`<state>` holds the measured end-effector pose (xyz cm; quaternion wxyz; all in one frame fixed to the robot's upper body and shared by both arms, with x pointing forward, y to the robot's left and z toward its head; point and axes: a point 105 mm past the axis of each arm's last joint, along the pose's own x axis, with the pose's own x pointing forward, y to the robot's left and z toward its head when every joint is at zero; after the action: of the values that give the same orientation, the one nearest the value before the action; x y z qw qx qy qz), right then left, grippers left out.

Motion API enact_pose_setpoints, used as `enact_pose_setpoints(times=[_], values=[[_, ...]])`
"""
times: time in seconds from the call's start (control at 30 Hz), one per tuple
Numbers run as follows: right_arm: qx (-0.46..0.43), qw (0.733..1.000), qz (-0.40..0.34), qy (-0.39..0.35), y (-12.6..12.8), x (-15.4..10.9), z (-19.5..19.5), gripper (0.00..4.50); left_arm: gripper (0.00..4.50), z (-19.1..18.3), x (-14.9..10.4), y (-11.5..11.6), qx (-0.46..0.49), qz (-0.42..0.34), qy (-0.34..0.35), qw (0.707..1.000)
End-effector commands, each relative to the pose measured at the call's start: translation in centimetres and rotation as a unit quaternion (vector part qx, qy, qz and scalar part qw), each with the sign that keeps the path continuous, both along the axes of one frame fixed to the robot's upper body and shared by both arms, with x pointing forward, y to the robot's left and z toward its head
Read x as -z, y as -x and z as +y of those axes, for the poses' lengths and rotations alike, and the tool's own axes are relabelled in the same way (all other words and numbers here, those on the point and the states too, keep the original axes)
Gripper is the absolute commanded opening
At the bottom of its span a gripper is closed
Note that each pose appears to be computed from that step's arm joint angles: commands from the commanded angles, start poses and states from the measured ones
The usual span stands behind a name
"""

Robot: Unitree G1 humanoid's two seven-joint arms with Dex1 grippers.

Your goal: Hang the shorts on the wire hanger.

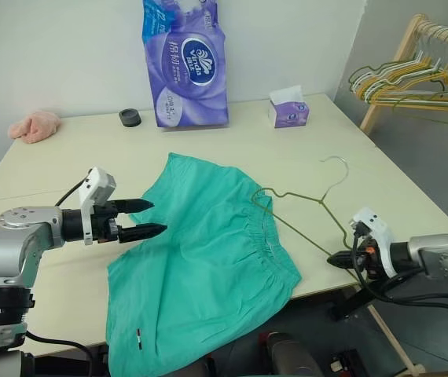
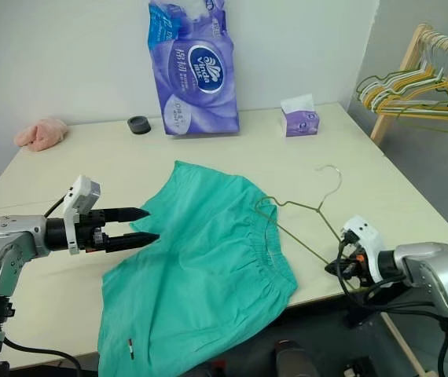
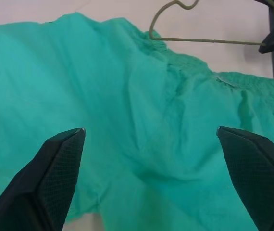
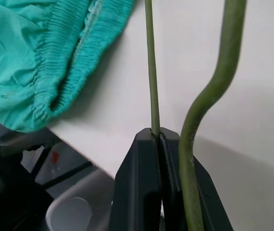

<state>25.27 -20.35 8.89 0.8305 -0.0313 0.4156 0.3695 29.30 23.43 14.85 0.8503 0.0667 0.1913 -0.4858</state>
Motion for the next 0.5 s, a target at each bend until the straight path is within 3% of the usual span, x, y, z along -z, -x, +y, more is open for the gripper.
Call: enact_pose_setpoints(times=[0.03, 0.17, 0.5], values=[[0.022, 1.0, 0.001, 0.001, 0.4, -0.5, -1.4, 0.0, 4.48, -0.7, -0.7, 0.5, 0.049, -0.041, -0.048, 0.997], [0.032, 0.999, 0.015, -0.001, 0.9, 0.0, -1.9, 0.0, 4.48, -1.5, -1.2, -0.3, 0.054, -0.083, -0.058, 0.993], [0.015, 0.997, 0.043, -0.055, 0.9, 0.0, 0.8, 0.0, 4.48, -1.0, -1.7, -1.2, 0.03, -0.101, -0.059, 0.993]])
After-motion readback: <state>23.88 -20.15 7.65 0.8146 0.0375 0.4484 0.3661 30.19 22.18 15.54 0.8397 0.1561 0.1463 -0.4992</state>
